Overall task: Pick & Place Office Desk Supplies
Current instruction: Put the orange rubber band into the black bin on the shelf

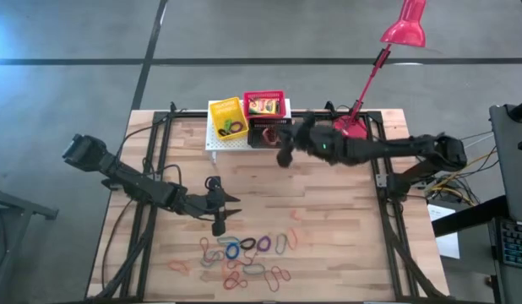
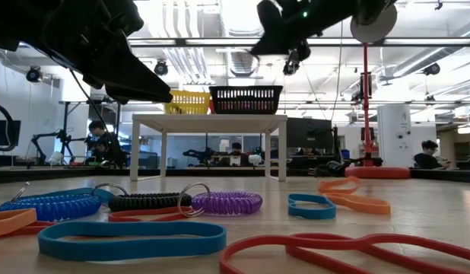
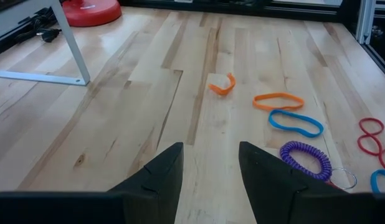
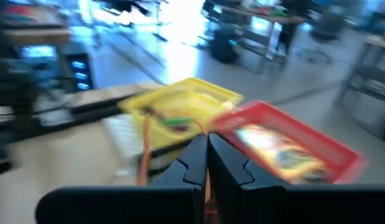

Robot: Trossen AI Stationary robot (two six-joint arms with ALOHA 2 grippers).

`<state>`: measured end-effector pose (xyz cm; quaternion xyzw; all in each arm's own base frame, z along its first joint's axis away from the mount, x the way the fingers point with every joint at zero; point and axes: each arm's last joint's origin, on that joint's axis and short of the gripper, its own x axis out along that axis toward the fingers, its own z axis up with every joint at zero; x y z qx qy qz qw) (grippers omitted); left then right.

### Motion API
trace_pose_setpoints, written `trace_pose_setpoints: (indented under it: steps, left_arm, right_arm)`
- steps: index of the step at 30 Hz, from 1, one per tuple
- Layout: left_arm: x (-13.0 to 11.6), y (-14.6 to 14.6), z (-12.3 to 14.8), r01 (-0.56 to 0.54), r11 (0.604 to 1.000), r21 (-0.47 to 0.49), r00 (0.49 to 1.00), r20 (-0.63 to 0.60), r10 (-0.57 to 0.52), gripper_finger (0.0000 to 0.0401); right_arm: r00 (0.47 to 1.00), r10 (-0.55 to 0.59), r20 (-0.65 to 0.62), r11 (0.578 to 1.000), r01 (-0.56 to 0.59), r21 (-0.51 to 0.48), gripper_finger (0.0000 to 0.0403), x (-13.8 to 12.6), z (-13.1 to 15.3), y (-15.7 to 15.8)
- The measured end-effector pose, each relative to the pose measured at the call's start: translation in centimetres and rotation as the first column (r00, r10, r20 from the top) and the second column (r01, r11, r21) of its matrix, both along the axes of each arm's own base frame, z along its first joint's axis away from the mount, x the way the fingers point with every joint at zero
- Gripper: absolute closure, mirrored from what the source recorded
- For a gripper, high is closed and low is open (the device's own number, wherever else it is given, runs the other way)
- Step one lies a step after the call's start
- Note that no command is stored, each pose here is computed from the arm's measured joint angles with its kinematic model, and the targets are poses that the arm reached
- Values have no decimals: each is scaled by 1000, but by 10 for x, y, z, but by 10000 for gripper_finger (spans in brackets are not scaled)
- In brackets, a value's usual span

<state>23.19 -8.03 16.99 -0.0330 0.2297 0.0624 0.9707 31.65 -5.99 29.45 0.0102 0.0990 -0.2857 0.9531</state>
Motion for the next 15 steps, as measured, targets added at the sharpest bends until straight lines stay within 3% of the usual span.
trace_pose_setpoints:
  steps: [9, 15]
  left_arm:
    - [0, 0, 0, -2, 1000, -2, 1000, 0, 2, 238]
    - [0, 1, 0, -12, 1000, 2, 1000, 2, 12, 238]
  right_arm:
    - [999, -35, -38, 998, 37, 51, 394, -5, -4, -32]
    - [995, -21, -99, 998, 27, 63, 394, 17, -23, -37]
